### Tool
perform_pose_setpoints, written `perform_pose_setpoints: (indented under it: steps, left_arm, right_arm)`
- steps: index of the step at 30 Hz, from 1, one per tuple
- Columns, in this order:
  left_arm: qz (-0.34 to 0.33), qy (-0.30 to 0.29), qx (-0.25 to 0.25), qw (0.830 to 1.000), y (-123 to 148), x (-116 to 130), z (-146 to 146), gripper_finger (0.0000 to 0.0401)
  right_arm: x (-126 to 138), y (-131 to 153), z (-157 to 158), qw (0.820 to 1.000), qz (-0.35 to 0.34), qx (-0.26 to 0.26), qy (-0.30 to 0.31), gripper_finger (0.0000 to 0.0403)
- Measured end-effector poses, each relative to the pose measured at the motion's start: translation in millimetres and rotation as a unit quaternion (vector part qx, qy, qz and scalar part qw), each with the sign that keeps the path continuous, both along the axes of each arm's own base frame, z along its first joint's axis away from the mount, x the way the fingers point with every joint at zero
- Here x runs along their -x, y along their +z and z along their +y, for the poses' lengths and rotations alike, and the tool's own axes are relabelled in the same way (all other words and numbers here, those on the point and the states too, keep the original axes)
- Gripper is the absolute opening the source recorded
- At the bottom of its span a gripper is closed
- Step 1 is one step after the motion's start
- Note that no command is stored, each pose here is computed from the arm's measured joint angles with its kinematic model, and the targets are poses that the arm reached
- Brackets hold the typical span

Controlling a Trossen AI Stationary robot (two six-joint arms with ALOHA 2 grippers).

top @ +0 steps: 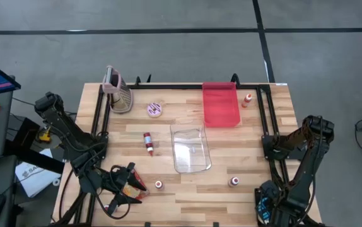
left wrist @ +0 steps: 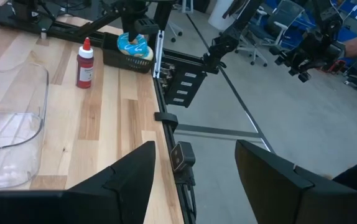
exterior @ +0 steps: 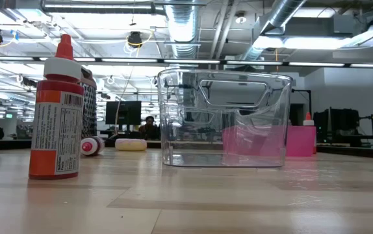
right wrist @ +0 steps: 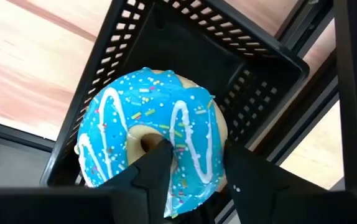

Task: Pick & Place Food Item
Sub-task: Put the blue donut into the black bin, then put the violet donut into the black bin

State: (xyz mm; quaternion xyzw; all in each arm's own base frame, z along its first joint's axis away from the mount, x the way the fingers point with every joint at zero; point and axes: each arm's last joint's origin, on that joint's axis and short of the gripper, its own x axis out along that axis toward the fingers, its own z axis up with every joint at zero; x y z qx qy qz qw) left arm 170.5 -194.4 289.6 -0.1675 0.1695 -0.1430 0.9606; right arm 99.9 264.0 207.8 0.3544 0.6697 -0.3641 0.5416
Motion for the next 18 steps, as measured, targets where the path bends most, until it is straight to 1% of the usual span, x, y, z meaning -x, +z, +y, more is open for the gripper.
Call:
perform_pose_setpoints:
  steps: [7, 15, 18]
  left_arm:
    - [0.003, 0.002, 0.008, 1.000, 0.0, 0.1, -0.1, 0.0218]
    - [0.003, 0.002, 0.007, 1.000, 0.0, 0.1, -0.1, 0.0218]
    - [0.003, 0.002, 0.007, 1.000, 0.0, 0.1, -0.1, 0.0218]
  right_arm:
    - [-0.1, 0.1, 0.9, 1.000, 0.004, -0.008, 0.006, 0.0160]
    - [-0.1, 0.2, 1.4, 1.000, 0.008, -0.012, 0.007, 0.0162]
    - [-1.4, 3.6, 0.2, 1.000, 0.003, 0.000, 0.002, 0.0162]
